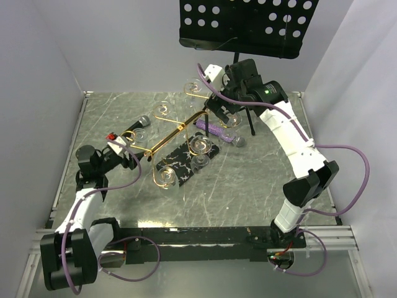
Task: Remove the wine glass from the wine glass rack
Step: Pick up the wine glass from the wine rack.
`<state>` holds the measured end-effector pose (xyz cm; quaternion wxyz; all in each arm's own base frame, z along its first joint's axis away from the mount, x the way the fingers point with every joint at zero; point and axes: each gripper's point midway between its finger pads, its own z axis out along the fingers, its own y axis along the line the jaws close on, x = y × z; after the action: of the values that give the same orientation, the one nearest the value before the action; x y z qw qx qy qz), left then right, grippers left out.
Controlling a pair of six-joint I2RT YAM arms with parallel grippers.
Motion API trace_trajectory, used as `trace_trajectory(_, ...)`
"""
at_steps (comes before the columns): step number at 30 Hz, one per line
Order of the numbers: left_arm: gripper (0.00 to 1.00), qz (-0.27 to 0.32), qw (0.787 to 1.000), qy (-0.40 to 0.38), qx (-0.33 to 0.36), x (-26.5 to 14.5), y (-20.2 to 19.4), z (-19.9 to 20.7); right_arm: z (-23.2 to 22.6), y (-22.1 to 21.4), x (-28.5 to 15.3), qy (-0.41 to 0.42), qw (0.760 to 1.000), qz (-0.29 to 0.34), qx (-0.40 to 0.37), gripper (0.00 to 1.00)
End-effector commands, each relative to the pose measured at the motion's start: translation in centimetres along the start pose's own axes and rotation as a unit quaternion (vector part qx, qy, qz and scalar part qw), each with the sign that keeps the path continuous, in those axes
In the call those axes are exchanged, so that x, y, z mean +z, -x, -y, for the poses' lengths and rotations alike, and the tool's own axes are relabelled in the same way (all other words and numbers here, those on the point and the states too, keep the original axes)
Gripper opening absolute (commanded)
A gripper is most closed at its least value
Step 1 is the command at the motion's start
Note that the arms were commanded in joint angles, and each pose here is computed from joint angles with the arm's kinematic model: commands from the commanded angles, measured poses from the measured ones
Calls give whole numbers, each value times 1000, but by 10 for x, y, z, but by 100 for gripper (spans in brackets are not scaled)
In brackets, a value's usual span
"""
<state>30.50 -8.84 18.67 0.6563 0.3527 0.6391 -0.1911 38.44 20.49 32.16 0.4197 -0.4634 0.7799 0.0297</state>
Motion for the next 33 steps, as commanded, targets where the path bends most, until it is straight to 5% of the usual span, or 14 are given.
trace_trajectory(1, 1, 12, 999, 49, 14, 2, 19, -25, 5, 14, -3, -11, 1000, 20, 3, 100)
trace_trajectory(20, 1, -17, 983, 168, -71, -6, 16, -63, 4, 16, -4, -12, 999, 29, 7, 100)
trace_trajectory(33, 1, -91, 974, 204, -43, -44, -4, -61, 1, 36, -20, 0, 997, 77, 12, 100)
